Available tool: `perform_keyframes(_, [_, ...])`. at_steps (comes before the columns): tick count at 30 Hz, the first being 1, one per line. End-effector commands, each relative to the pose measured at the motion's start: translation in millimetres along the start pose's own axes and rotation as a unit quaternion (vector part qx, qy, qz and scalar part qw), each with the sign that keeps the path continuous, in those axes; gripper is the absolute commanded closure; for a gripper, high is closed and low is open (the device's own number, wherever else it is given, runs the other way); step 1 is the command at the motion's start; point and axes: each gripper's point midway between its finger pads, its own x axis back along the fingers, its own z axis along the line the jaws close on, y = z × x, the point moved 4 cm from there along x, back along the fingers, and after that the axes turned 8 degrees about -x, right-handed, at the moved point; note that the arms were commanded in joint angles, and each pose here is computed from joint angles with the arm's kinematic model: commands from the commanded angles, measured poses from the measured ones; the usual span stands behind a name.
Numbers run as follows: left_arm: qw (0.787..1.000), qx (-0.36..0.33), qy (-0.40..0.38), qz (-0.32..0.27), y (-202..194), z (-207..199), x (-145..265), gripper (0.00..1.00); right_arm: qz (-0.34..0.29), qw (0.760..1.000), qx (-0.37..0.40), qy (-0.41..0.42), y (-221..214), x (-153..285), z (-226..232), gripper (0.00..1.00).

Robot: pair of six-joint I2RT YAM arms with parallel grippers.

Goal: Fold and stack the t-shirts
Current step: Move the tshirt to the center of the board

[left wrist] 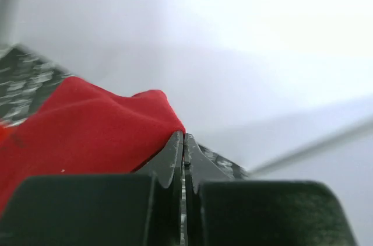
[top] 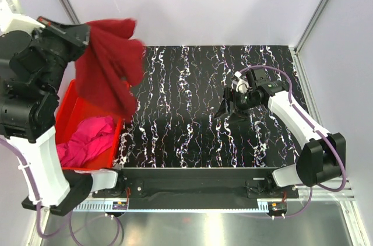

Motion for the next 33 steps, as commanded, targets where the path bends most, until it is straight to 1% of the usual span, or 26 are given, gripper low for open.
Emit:
perform_keyframes(1, [0.990,0.013,-0.134,0.053,-26,-53,-11,1.00,-0.017,1.000,0.022,-0.007,5,5,6,0.19])
perform_keyframes(2, [0.986,0.006,-0.147,0.074,-40,-58,-14,1.00,-0.022,0.999,0.020,-0.018,6,5,2,0.19])
perform_keyframes(4, [0.973,-0.010,-0.181,0.145,-86,-70,-12,1.00,-0.026,0.999,0.014,-0.030,6,4,-3,0.17])
perform_keyframes(5, [0.962,-0.030,-0.177,0.205,-131,-62,-22,1.00,-0.032,0.999,0.010,-0.035,7,5,-6,0.17])
perform_keyframes(6, [0.949,-0.042,-0.201,0.237,-155,-67,-12,0.99,-0.038,0.999,0.004,-0.037,8,7,-6,0.16])
perform_keyframes(7, [0.943,-0.056,-0.207,0.256,-174,-65,-7,0.90,-0.043,0.998,0.002,-0.040,10,9,-7,0.16])
perform_keyframes(8, [0.930,-0.092,-0.201,0.295,-217,-51,-9,0.79,-0.055,0.997,-0.004,-0.049,14,14,-9,0.15])
perform_keyframes(9, [0.916,-0.117,-0.226,0.311,-233,-56,10,0.61,-0.061,0.997,-0.008,-0.055,16,16,-10,0.14])
perform_keyframes(10, [0.915,-0.150,-0.204,0.314,-247,-46,11,0.55,-0.067,0.996,-0.014,-0.063,20,18,-13,0.13])
perform_keyframes(11, [0.899,-0.195,-0.192,0.341,-272,-29,16,0.51,-0.079,0.995,-0.016,-0.062,26,23,-10,0.13])
perform_keyframes(12, [0.890,-0.215,-0.186,0.357,-286,-20,19,0.41,-0.080,0.995,-0.022,-0.061,31,22,-9,0.12])
perform_keyframes(14, [0.882,-0.247,-0.161,0.369,-301,-1,17,0.35,-0.084,0.996,-0.017,-0.031,43,22,5,0.06])
perform_keyframes(15, [0.877,-0.261,-0.145,0.377,-312,11,15,0.33,-0.080,0.996,-0.030,-0.016,50,14,8,0.01])
perform_keyframes(16, [0.877,-0.273,-0.132,0.373,-315,16,11,0.30,-0.084,0.996,-0.019,0.016,60,11,19,0.00])
perform_keyframes(18, [0.870,-0.285,-0.100,0.390,-322,30,-2,0.27,-0.081,0.996,-0.034,0.031,80,-4,22,0.00])
perform_keyframes(19, [0.859,-0.288,-0.097,0.411,-330,35,-5,0.25,-0.082,0.996,-0.029,0.034,89,-10,25,0.00])
perform_keyframes(20, [0.840,-0.302,-0.076,0.445,-344,48,-10,0.25,-0.094,0.995,-0.012,0.037,104,-8,36,0.02])
perform_keyframes(21, [0.836,-0.295,-0.048,0.460,-347,62,-20,0.25,-0.077,0.997,-0.016,0.019,116,-28,26,0.03])
perform_keyframes(22, [0.825,-0.288,-0.039,0.485,-357,73,-22,0.25,-0.073,0.997,-0.016,0.011,123,-36,25,0.04])
perform_keyframes(23, [0.822,-0.274,-0.038,0.497,-362,78,-27,0.26,-0.079,0.997,-0.014,0.014,136,-37,30,0.06])
perform_keyframes(24, [0.819,-0.257,-0.012,0.514,-370,95,-39,0.27,-0.057,0.998,-0.038,-0.002,144,-58,16,0.10])
perform_keyframes(26, [0.818,-0.221,-0.038,0.530,-387,98,-47,0.27,-0.042,0.998,-0.047,-0.010,152,-71,15,0.12])
perform_keyframes(27, [0.814,-0.212,-0.036,0.540,-396,105,-53,0.26,-0.024,0.998,-0.060,-0.027,152,-89,3,0.12])
perform_keyframes(29, [0.803,-0.202,-0.036,0.560,-411,110,-60,0.26,-0.015,0.996,-0.066,-0.051,153,-100,-6,0.13])
perform_keyframes(30, [0.787,-0.202,-0.028,0.582,-429,118,-65,0.28,-0.004,0.995,-0.078,-0.066,151,-109,-16,0.15])
perform_keyframes(33, [0.768,-0.179,-0.055,0.613,-454,116,-70,0.33,0.007,0.993,-0.088,-0.074,145,-117,-24,0.23])
